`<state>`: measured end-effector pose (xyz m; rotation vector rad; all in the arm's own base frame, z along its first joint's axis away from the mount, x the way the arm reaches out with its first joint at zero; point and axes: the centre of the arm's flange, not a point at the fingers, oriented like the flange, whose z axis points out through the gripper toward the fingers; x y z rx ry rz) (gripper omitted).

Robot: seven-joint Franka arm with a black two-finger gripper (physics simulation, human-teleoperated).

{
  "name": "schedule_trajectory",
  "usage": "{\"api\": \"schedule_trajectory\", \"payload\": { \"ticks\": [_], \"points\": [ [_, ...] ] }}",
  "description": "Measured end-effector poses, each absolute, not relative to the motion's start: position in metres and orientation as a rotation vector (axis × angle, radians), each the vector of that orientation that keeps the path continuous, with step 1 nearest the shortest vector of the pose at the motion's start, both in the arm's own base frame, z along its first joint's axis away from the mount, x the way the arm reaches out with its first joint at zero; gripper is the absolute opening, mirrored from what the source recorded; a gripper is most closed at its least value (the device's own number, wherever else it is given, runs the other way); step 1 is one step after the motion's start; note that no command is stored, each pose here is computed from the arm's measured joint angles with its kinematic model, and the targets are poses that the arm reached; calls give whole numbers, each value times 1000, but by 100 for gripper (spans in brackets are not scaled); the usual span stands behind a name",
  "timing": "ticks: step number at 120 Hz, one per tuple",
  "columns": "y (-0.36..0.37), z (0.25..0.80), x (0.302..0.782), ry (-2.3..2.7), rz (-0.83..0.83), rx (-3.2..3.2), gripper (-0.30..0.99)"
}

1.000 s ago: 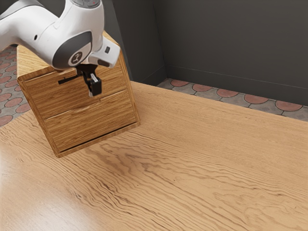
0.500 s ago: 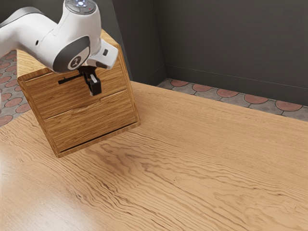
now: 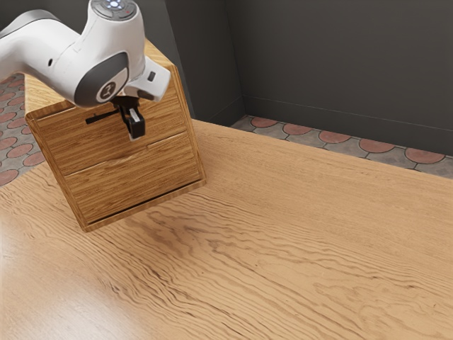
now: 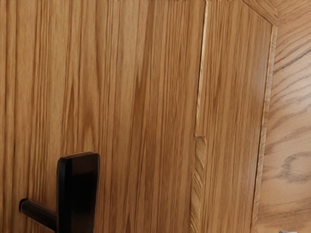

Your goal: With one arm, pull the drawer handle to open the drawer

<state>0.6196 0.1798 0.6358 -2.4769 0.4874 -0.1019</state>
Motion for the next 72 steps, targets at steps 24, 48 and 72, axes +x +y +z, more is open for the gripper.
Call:
{"api": "schedule_trajectory", "payload": {
  "ticks": [24,48,72],
  "points": [
    [179,645,613,481,-113,-2477,37],
    [179,645,613,483,-111,-2482,31],
    [178,644,612,486,-110,-2484,26]
  ]
}}
